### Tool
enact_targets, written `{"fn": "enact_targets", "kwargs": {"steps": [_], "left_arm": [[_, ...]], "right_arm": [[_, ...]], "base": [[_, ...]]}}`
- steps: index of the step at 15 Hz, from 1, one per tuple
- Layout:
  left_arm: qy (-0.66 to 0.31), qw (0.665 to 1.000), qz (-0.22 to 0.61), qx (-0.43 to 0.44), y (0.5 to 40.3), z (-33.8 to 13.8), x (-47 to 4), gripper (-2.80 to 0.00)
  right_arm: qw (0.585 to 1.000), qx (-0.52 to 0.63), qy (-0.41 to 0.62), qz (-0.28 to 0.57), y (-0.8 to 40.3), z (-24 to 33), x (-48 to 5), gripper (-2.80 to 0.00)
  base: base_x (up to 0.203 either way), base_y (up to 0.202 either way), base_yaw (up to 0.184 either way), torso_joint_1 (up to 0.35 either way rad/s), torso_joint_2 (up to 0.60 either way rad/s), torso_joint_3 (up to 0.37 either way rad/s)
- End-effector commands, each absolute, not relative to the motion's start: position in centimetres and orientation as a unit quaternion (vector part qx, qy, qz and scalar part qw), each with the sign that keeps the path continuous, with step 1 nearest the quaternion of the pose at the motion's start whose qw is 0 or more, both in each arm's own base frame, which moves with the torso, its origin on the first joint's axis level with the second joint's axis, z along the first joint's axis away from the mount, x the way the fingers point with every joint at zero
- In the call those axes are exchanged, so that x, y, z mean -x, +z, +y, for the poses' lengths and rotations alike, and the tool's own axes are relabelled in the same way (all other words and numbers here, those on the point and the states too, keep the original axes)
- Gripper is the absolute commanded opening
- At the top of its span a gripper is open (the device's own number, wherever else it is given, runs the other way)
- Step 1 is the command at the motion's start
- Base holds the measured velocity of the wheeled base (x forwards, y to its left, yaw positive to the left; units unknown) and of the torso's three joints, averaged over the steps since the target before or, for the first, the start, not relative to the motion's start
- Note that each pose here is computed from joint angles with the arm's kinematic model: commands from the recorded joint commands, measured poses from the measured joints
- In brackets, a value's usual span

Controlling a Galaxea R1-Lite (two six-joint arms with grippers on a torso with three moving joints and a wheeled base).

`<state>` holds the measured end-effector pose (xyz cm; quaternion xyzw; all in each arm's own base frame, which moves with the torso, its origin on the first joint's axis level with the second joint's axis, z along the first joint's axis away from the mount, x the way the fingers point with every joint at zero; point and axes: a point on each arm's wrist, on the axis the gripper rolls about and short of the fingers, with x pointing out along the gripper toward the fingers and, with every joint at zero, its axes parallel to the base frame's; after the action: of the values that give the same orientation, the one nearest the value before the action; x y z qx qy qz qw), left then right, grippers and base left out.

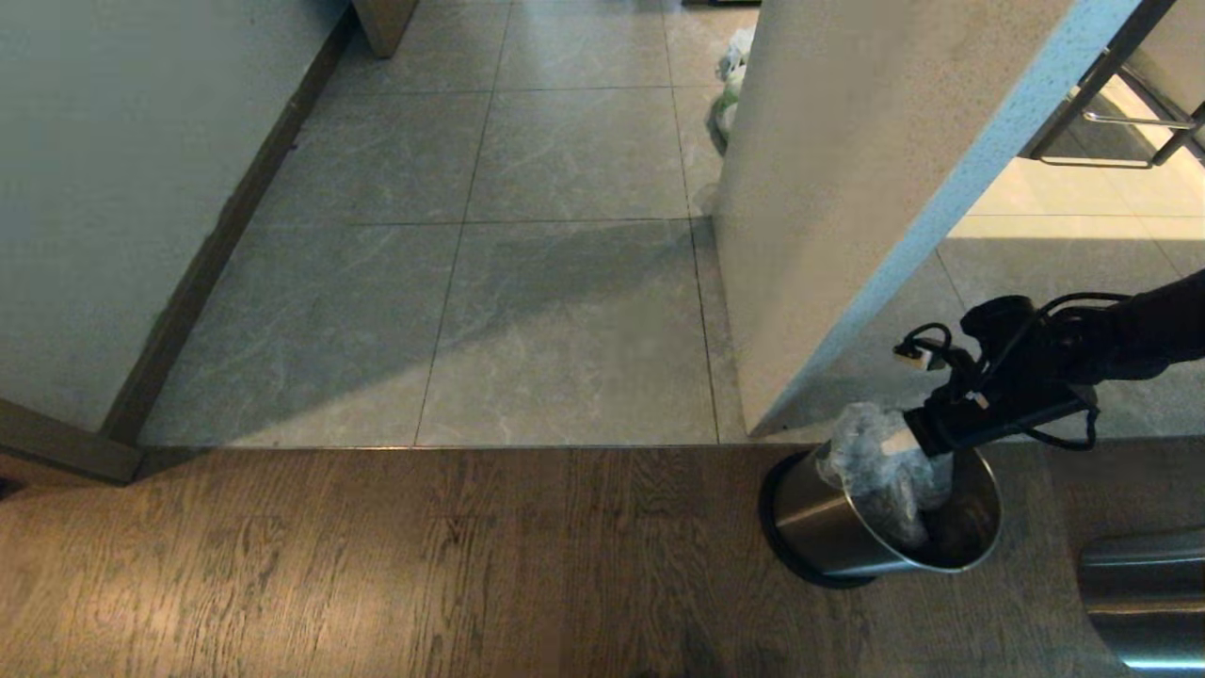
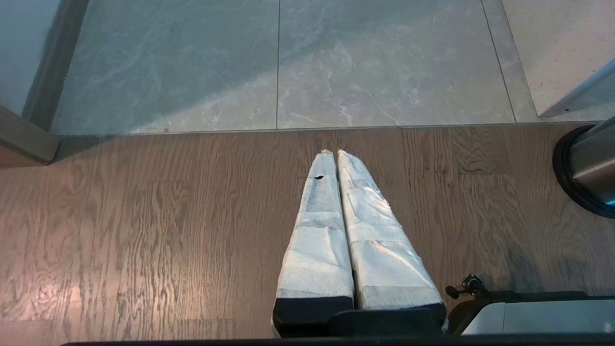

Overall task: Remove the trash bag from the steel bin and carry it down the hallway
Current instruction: Pick up the trash bag

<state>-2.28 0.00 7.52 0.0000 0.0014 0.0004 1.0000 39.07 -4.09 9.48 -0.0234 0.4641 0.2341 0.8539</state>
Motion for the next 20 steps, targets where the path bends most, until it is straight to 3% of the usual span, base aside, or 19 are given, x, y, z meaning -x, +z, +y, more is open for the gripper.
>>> {"fn": "enact_targets", "kwargs": {"steps": [1, 11, 20], "left_arm": [[0.001, 1.0, 0.002, 0.0, 7.5, 0.0, 2.3, -2.8], [0.0, 1.0, 0.002, 0.0, 7.5, 0.0, 2.3, -2.8], [0.0, 1.0, 0.002, 0.0, 7.5, 0.0, 2.3, -2.8]], "right_arm": [[0.869, 0.032, 0.225, 0.439, 12.7, -4.4, -36.9, -2.8], [0.881, 0.035, 0.217, 0.419, 18.8, -3.5, -28.0, -2.8], [0.928, 0.08, 0.204, 0.302, 25.8, -2.4, -21.6, -2.8]], "base": [[0.0, 0.0, 0.0, 0.0, 0.0, 0.0], [0.0, 0.0, 0.0, 0.0, 0.0, 0.0], [0.0, 0.0, 0.0, 0.0, 0.0, 0.0]]}}
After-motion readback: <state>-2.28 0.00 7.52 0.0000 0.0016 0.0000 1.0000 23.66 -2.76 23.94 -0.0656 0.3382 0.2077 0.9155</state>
